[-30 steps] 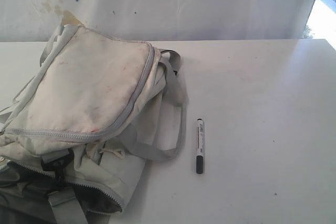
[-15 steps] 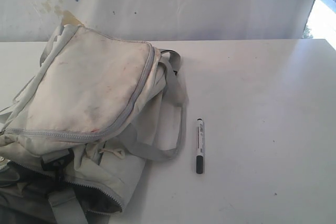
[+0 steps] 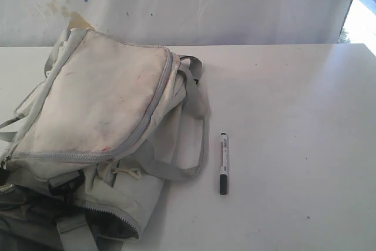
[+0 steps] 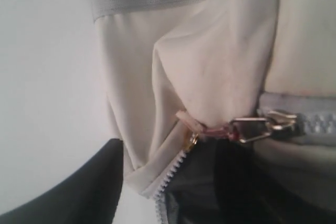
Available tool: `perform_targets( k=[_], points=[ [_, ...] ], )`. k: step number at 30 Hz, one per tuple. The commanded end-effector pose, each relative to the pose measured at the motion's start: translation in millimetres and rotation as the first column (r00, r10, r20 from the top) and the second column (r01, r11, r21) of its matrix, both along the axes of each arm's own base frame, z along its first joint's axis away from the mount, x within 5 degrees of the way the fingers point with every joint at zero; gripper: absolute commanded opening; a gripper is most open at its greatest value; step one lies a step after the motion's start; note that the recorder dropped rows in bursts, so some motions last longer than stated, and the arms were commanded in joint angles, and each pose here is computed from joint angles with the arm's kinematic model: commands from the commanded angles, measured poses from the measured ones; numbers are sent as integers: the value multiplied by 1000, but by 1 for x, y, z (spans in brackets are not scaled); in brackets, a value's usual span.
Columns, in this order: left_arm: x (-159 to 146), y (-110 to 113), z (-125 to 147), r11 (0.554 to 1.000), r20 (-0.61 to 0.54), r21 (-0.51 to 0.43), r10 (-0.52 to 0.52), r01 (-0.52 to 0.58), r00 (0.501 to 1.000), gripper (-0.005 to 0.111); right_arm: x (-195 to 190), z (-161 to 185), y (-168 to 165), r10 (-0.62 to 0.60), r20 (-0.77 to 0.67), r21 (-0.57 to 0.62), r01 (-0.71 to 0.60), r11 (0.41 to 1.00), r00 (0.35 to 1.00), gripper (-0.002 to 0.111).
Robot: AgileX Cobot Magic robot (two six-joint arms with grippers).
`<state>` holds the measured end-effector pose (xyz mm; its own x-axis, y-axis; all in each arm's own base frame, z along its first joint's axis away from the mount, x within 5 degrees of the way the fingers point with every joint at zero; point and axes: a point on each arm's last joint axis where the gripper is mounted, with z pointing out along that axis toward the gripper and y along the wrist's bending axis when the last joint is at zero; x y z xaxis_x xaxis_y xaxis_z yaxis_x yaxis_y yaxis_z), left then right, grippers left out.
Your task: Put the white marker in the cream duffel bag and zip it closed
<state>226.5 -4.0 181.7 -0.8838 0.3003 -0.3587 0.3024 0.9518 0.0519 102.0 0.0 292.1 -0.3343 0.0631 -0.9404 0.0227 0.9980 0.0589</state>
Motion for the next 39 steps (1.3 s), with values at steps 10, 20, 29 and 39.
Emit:
perform_targets(
  k=[10,20,29,39],
  points=[
    [3,-5,-15,972,17,28,-233,232,972,56,0,2,0,0,2,5,0,1000,1000,0],
    [6,-8,-16,967,-73,-23,-254,253,965,0,0,2,0,0,0,5,0,1000,1000,0],
    [11,-15,32,938,-200,-134,-342,320,918,0,0,2,0,0,0,5,0,1000,1000,0],
    [10,-21,73,936,-257,-223,-326,272,910,0,-2,-3,4,11,-52,86,-7,996,999,0]
  ],
)
